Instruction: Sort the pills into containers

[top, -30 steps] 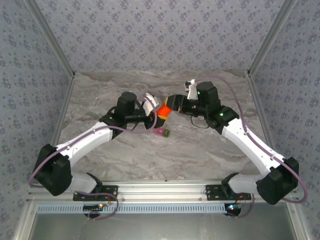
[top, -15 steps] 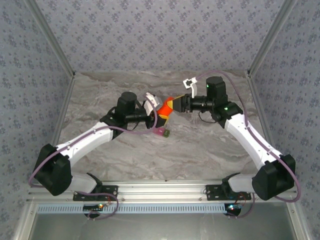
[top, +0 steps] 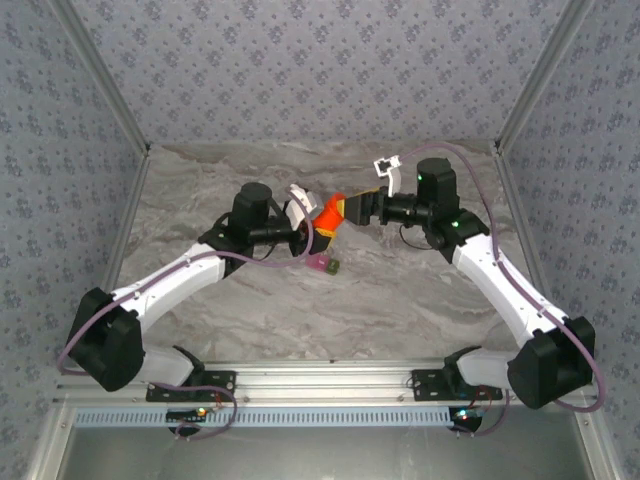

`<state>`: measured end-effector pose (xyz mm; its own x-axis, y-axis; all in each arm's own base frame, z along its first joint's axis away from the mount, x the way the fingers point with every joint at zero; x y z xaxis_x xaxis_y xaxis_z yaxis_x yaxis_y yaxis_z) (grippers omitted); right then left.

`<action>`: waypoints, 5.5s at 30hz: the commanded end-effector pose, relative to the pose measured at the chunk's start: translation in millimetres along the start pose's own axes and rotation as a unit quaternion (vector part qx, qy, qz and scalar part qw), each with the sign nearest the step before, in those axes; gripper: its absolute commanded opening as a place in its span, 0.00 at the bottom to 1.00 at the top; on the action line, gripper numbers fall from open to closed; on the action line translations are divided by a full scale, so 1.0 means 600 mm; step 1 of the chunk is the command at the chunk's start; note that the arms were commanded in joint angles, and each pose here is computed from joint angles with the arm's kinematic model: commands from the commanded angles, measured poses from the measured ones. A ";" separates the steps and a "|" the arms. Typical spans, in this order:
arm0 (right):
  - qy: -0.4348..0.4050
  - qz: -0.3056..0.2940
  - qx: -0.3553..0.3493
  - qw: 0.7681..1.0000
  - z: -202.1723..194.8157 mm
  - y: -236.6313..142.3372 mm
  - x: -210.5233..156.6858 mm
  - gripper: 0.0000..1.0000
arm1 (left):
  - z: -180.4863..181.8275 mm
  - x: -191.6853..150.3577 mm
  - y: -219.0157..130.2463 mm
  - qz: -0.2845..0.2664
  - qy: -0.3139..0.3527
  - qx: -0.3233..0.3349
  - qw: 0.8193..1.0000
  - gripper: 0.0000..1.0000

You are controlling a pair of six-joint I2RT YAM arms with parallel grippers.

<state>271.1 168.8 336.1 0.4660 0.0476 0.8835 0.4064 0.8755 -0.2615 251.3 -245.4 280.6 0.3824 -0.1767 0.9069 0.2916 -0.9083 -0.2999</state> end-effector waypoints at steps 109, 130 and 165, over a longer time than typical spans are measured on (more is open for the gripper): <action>0.059 -0.060 -0.056 0.995 0.005 0.010 -0.001 0.86 | 0.000 0.014 -0.005 -0.015 0.004 -0.011 1.000 0.00; 0.168 -0.041 -0.162 0.972 0.045 0.023 0.011 0.84 | 0.004 0.010 -0.003 -0.011 -0.001 -0.011 1.000 0.00; -0.079 -0.015 0.019 0.997 -0.024 0.018 0.018 0.31 | 0.005 0.005 -0.009 -0.013 -0.004 -0.015 1.000 0.00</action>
<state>284.2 175.2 331.2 0.4250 0.1075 0.8988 0.2920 0.9236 -0.2485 256.0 -244.7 276.8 0.4007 -0.1687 0.9006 0.2861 -0.9107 -0.2979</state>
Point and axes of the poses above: each hand's point on the last joint's axis, 136 mm out from that joint toward the fingers, its own y axis out along the fingers, its own z axis along the line the jaws close on, x = y × z, the point moved 9 cm from there along -y, back along the fingers, and after that the axes turned 14 degrees about -y, right-handed, at the moved point
